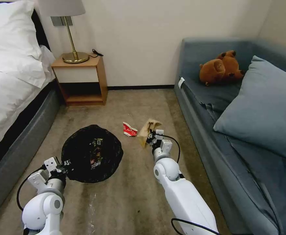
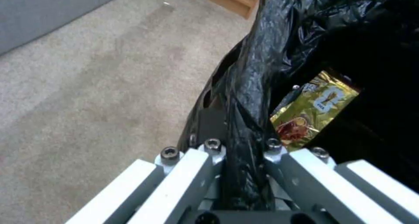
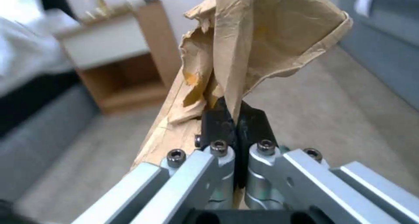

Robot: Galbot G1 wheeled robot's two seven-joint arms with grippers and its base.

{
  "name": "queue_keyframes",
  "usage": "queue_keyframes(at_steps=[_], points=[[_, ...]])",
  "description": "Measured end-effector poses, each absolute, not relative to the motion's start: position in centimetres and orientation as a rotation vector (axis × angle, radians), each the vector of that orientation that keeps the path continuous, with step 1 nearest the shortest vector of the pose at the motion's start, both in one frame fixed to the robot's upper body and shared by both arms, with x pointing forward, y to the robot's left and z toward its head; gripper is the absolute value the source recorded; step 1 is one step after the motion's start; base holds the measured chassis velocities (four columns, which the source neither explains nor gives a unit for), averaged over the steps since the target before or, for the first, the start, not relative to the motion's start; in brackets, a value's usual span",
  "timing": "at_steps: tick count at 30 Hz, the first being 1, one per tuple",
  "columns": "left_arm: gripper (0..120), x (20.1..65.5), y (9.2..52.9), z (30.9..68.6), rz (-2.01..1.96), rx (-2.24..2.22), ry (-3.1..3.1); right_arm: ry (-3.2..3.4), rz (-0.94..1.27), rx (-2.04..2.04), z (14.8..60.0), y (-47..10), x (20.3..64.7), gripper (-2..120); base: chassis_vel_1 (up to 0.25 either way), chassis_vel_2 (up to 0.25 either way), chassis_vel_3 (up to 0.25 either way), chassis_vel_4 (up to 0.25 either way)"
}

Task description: Pick up the trash bin, then pick up the garbage on the floor and place it into the trash bin.

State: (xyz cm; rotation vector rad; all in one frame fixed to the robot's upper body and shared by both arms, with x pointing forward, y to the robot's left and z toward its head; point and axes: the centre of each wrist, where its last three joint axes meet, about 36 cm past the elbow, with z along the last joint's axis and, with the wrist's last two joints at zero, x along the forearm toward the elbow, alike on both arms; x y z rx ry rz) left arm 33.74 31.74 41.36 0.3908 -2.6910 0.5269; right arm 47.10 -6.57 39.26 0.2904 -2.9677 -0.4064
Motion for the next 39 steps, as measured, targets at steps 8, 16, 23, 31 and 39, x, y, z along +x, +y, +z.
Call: queue_keyframes(at_steps=[8,16,23,31,39], points=[[1,33.9,31.4,41.1,0.544,0.396,-2.686,-3.034,-0.481,0.479,43.6,-4.0,44.0,0,0.0,0.0,0.0,0.0],[1,33.8,31.4,40.9,0.554,0.423,-2.675,-3.016,-0.486,0.67,44.7,-1.2,42.1,0,0.0,0.0,0.0,0.0],[1,33.8,31.0,41.0,0.581,0.442,-2.638,-2.951,-0.427,0.848,43.9,2.3,39.9,0,0.0,0.0,0.0,0.0],[1,33.4,30.5,42.2,0.579,0.44,-2.59,-2.982,-0.306,0.988,40.6,5.5,40.2,0,0.0,0.0,0.0,0.0],[1,33.4,30.3,42.4,0.577,0.438,-2.594,-2.997,-0.217,0.996,37.5,5.4,39.6,0,0.0,0.0,0.0,0.0]])
